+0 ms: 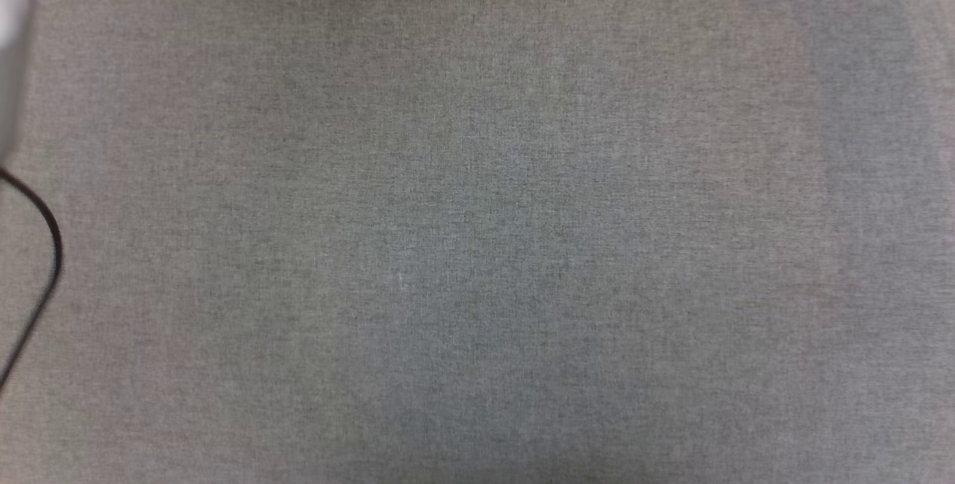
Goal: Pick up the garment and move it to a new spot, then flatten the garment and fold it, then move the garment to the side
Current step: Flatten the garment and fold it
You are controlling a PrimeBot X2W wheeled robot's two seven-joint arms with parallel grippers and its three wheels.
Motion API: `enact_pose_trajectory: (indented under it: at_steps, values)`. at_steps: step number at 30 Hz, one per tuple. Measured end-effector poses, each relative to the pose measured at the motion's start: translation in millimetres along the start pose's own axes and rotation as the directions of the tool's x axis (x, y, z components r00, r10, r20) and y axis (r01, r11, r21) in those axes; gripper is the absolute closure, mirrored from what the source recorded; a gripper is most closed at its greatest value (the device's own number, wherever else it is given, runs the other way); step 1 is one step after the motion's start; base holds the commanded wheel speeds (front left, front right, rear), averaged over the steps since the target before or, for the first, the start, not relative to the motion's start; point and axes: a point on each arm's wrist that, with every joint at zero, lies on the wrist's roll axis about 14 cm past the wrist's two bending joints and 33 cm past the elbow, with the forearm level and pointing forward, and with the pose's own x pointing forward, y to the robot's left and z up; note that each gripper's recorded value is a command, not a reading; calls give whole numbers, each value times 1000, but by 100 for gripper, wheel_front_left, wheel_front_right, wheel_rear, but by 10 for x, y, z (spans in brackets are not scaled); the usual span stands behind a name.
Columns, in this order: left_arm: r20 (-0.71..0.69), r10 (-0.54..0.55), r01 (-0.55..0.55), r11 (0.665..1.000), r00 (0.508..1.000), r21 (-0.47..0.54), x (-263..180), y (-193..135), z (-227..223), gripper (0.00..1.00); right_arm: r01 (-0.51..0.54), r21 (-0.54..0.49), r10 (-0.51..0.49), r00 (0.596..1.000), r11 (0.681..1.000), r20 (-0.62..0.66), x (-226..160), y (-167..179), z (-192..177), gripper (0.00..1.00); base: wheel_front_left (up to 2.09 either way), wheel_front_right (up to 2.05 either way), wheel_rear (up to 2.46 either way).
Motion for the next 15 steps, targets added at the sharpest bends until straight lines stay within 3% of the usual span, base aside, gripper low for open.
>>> enact_pose_trajectory:
  at_steps: [7,15]
  values:
    - [-106,-11,-3,991,994,-132,-710,-446,-301,100,-77,54,83,989,996,-126,-584,295,-589,100,0,0,0]
    - [-271,-43,-32,963,962,-267,-1633,-990,-496,100,-123,115,153,940,986,-306,-1462,542,-1160,100,0,0,0]
